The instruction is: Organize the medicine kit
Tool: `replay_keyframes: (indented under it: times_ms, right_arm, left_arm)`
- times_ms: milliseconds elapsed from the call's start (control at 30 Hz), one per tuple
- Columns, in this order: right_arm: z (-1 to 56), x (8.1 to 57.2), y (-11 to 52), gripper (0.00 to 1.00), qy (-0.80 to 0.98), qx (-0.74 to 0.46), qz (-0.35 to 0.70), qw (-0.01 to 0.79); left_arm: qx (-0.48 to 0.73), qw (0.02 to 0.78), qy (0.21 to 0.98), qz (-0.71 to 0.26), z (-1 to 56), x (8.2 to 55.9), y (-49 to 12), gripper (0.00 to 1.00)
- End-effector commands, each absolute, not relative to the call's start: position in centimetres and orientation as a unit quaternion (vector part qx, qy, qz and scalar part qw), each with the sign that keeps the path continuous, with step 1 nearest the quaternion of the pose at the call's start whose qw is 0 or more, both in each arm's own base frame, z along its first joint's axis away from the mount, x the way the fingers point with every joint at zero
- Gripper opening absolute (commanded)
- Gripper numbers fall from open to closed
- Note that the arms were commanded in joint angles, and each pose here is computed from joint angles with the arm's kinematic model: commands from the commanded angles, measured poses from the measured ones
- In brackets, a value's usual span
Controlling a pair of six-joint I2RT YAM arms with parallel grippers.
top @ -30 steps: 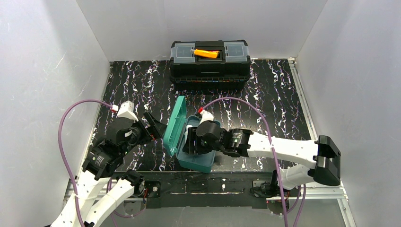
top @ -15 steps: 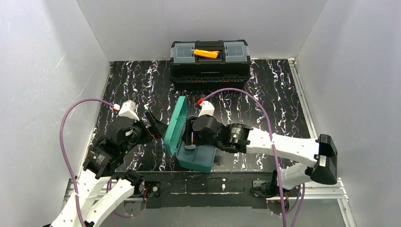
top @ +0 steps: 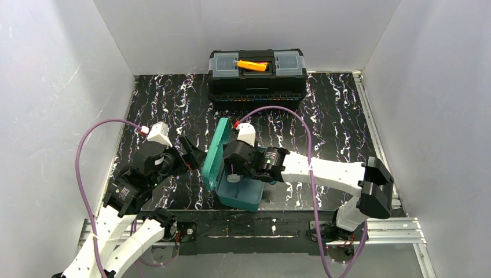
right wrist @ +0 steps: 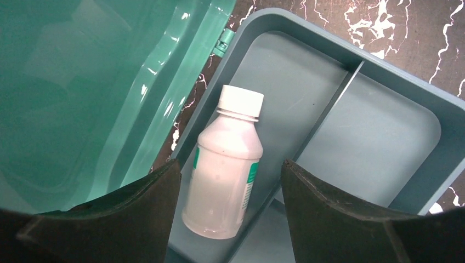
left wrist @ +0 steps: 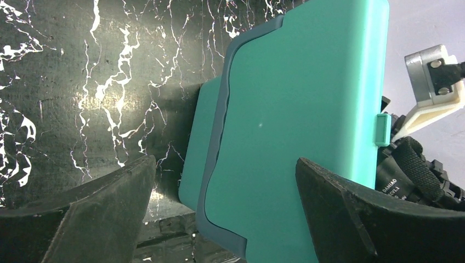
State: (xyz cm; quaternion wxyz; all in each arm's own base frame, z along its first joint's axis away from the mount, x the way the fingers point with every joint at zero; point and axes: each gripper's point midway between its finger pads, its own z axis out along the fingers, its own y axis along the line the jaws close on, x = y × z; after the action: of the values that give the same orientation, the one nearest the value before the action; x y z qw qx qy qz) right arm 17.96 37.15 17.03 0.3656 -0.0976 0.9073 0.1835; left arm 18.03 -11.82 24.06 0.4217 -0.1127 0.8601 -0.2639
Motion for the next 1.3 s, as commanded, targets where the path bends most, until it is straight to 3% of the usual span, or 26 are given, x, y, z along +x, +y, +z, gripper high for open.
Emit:
replay_keyframes:
  times_ms: [0,567,1267]
  right_arm:
    - [17.9,19.0,37.3,0.74,0.903,-0.089,0.176,0.383]
    - [16.8,18.8,33.9,0.73,0.916,-0.055,0.123,0.378]
    - [19.0,18.6,32.5,0.78,0.904,-0.015,0.161,0.395]
  left_arm:
    - [-0.104,0.431,0.855,-0.268,25.0,18.1,-11.9,1.00]
    - [-0.102,0.428,0.857,-0.269,24.9,18.3,-12.1,0.99]
    - [-0.074,0.395,0.869,-0.291,24.1,18.5,-14.0,1.00]
